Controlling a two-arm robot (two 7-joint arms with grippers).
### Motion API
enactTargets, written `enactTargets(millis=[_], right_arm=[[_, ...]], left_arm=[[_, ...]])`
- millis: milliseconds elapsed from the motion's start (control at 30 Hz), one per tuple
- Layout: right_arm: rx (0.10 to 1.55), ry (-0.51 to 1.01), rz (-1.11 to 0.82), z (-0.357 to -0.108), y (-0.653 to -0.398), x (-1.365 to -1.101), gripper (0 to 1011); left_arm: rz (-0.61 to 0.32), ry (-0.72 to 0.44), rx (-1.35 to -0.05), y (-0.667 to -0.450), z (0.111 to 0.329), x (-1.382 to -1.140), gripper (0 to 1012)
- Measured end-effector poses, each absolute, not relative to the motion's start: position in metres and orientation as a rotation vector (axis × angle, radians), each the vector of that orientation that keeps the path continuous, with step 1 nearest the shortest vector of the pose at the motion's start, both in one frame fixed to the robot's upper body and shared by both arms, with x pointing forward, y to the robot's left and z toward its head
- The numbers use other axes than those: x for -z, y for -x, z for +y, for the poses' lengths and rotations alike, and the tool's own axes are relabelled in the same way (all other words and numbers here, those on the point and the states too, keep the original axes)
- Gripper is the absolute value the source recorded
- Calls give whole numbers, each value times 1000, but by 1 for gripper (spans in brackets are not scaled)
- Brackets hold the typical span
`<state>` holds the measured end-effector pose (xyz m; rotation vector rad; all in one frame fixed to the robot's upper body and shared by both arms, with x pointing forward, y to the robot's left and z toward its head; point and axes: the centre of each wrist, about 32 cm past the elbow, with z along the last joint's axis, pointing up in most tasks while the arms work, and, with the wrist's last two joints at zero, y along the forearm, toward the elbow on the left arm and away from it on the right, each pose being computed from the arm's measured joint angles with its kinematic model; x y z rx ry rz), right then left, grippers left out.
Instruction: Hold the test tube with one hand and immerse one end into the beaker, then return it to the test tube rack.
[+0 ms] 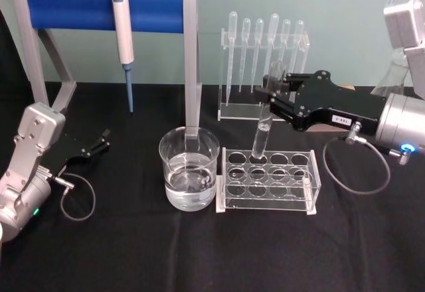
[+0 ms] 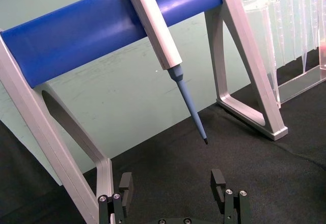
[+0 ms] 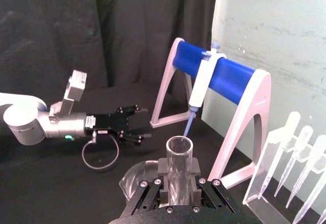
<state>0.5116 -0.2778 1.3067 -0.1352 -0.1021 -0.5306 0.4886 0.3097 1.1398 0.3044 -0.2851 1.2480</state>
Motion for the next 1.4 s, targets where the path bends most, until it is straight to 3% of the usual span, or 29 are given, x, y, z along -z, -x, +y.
enactTargets(millis=[567,1400], right_arm=[[536,118,-127,-276,-511,-1322,225],[534,124,-124,-275,-511,-1322,226]], left_arm=[[-285,-304,-1248,-489,310,-1140,1000],[-285,-304,-1248,-489,310,-1140,1000]])
